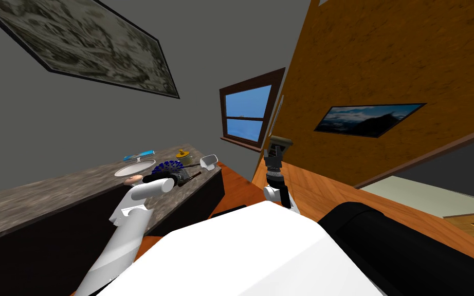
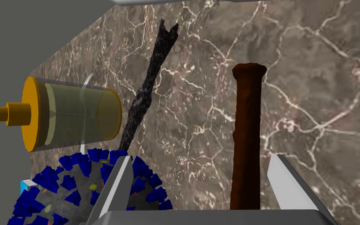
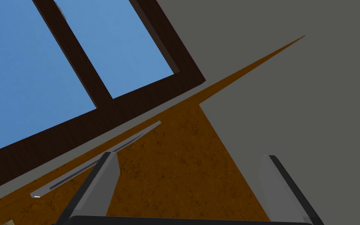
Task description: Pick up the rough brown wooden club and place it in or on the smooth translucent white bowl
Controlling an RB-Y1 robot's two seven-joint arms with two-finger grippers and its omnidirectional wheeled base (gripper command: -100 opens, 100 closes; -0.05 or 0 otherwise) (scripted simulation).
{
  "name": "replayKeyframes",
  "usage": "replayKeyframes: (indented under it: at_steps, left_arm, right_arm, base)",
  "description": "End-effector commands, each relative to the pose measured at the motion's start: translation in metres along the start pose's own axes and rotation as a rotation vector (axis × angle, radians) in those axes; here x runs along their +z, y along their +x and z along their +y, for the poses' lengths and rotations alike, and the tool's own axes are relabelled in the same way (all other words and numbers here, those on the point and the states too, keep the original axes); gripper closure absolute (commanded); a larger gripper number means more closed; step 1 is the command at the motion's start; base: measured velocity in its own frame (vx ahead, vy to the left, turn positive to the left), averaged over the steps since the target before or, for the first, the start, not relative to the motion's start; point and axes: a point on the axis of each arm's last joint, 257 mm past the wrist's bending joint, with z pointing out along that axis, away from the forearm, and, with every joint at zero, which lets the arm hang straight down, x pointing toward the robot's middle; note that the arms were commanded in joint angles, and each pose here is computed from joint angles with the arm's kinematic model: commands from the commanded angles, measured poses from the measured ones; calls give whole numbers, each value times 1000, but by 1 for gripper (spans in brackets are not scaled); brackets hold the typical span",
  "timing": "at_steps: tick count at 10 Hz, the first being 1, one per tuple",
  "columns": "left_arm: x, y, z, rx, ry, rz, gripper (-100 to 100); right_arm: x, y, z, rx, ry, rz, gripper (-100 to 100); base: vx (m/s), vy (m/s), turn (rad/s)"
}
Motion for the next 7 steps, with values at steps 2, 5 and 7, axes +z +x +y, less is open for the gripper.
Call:
replayKeyframes:
  at_steps: [2, 5, 7]
  left_arm:
    - [1, -9, 12, -10, -58, -29, -100]
    - [1, -24, 21, -29, -126, -68, -100]
    - [-1, -37, 29, -48, -187, -104, -100]
  right_arm:
    - [0, 0, 0, 0, 0, 0, 0]
    - [0, 0, 0, 0, 0, 0, 0]
    - [0, 0, 0, 0, 0, 0, 0]
  base:
    - [36, -7, -13]
    - [40, -13, -18]
    - [49, -21, -27]
